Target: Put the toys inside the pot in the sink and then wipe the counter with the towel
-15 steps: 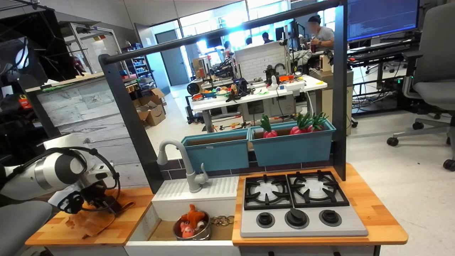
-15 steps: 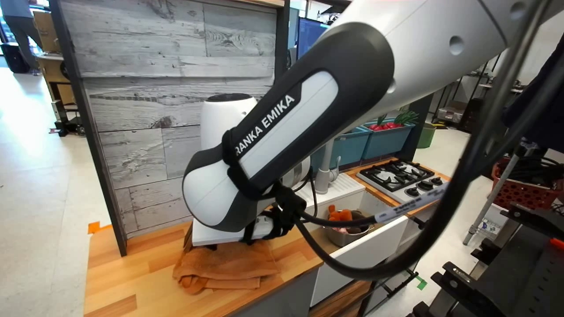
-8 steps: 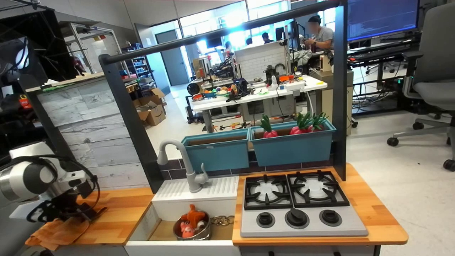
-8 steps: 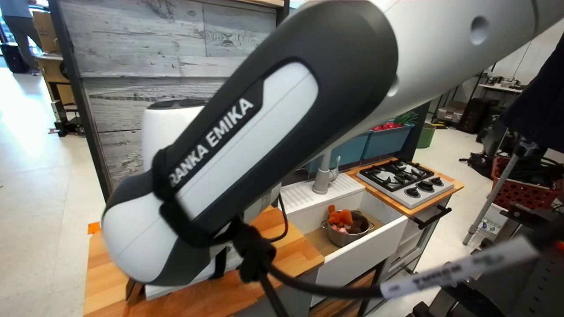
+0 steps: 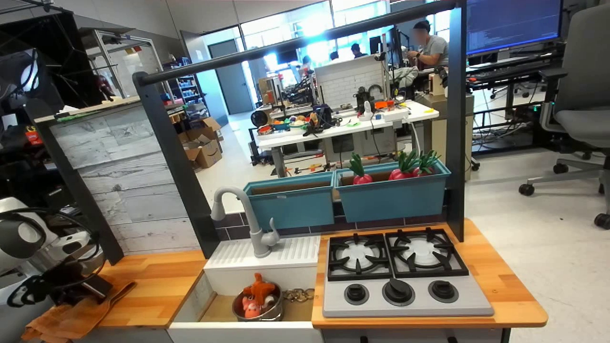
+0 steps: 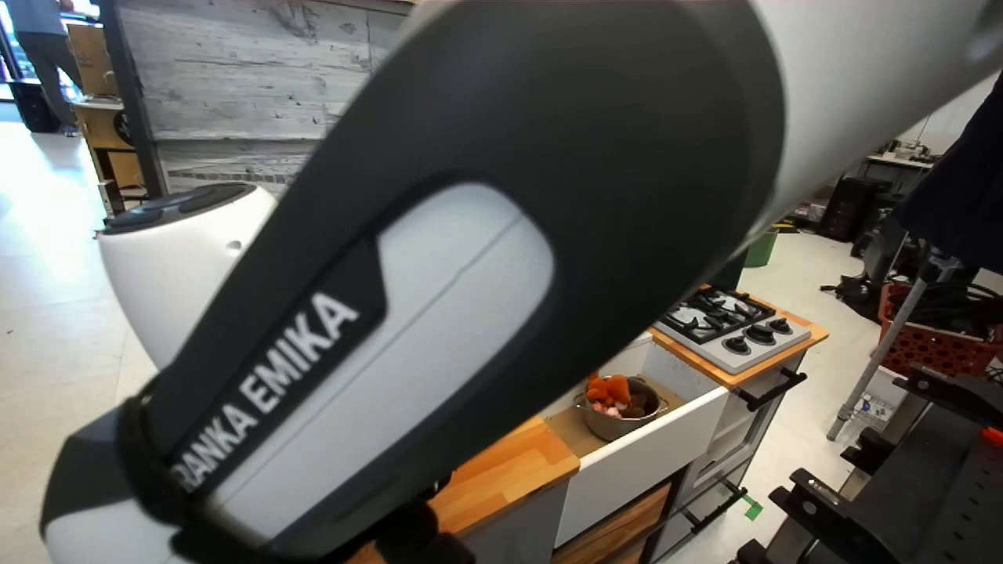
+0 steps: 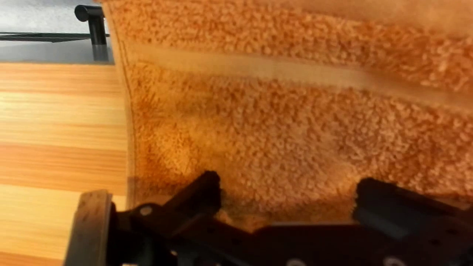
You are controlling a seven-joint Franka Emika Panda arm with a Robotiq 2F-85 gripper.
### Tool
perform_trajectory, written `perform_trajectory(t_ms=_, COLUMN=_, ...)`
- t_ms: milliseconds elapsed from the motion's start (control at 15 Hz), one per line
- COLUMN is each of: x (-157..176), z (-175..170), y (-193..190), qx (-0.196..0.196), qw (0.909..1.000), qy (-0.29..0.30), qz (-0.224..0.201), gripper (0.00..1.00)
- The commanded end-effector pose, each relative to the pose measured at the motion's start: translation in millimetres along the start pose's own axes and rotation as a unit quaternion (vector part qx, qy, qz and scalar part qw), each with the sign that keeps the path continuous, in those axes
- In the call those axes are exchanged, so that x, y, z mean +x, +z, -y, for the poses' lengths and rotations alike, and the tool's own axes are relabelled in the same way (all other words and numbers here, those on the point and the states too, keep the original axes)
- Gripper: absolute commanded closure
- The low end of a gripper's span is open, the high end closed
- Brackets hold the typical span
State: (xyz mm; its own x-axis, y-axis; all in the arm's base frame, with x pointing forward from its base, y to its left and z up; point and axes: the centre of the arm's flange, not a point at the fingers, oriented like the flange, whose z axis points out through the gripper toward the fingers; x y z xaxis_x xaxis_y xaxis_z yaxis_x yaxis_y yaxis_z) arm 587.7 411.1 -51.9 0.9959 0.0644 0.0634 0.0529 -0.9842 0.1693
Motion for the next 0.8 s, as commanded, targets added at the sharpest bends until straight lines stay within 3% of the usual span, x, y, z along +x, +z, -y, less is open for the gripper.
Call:
perform_trajectory(t_ms=0, x=-16, z=-10, y=-6, qx=0.001, qw=0.9998, qy=-0.002, qz=0.021, gripper=0.00)
perform_trajectory(t_ms=333, x=-28, z=-7, y=-40, qx=0.027, qw=0.9988, qy=-0.013, qz=0.038, gripper=0.00)
perform_trajectory(t_ms=733, x=-38, z=-6, y=-107, qx=0.090, qw=0.9944, qy=-0.030, qz=0.046, gripper=0.00)
